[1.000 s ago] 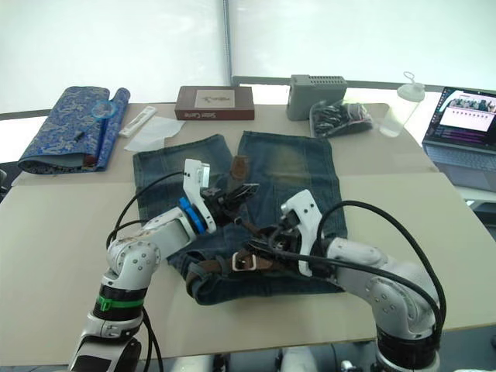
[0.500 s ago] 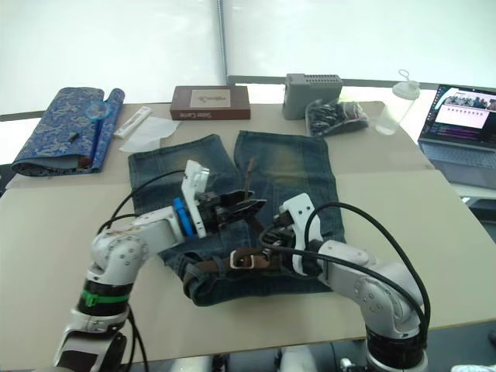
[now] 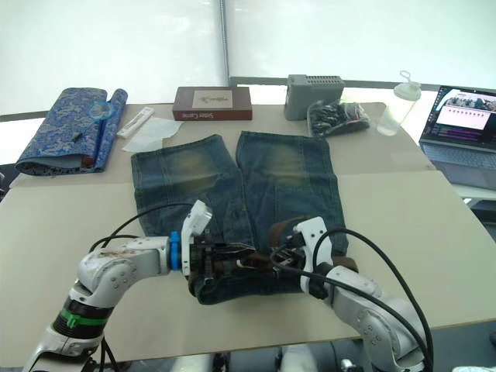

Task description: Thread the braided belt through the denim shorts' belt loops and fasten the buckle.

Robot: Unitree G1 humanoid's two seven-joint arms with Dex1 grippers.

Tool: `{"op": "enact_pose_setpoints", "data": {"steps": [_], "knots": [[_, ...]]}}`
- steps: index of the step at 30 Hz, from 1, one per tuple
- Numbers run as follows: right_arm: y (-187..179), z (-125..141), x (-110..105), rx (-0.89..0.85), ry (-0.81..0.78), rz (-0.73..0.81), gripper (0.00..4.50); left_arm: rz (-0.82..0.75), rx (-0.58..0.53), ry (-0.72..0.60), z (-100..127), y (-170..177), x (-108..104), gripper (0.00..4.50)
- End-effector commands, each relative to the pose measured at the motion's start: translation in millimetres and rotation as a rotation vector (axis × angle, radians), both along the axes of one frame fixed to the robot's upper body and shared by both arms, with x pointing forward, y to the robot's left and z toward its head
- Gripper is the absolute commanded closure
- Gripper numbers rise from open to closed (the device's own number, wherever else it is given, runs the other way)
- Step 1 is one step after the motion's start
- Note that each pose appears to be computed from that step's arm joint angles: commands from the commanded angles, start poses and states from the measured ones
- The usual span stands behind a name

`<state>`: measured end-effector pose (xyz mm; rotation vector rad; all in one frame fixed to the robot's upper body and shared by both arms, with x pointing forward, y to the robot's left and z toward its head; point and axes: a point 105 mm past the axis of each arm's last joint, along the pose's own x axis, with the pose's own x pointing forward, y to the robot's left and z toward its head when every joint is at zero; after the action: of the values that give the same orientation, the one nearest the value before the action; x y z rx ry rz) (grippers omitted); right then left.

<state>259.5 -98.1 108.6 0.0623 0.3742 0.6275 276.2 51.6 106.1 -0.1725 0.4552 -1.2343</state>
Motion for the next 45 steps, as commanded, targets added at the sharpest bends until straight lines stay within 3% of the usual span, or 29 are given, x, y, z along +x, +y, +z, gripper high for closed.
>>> {"op": "enact_pose_setpoints", "data": {"steps": [1,5,9,11,15,17,19,22,29,36,45], "knots": [[-1,-2,2,-0.044,-0.04,-0.018,4.5,-0.009,0.19,0.011,-39,7,-4,4.42],[-3,-14,4,-0.127,-0.068,-0.027,4.5,0.052,0.31,0.103,-71,26,-7,4.42],[-4,-23,5,-0.168,-0.086,-0.023,4.5,0.066,0.326,0.088,-74,34,-7,4.42],[-7,-24,6,-0.205,-0.109,-0.01,4.5,0.075,0.251,0.053,-61,33,-5,4.42],[-3,-12,6,-0.163,-0.194,0.039,4.5,0.153,-0.046,-0.029,-4,30,9,4.42],[5,2,4,-0.112,-0.255,0.087,4.5,0.17,-0.092,-0.074,16,33,14,4.42],[12,20,5,-0.083,-0.339,0.137,4.5,0.175,-0.064,-0.167,32,33,20,4.42],[18,32,9,-0.119,-0.414,0.192,4.5,0.127,-0.072,-0.22,51,24,21,3.58],[30,34,12,-0.321,-0.535,0.352,4.5,0.123,0.033,-0.179,77,1,31,0.15],[34,22,11,-0.421,-0.568,0.478,4.5,0.141,0.081,0.007,69,12,29,0.02],[43,23,14,-0.528,-0.654,0.573,4.5,0.221,0.207,-0.053,63,4,38,0.02]]}}
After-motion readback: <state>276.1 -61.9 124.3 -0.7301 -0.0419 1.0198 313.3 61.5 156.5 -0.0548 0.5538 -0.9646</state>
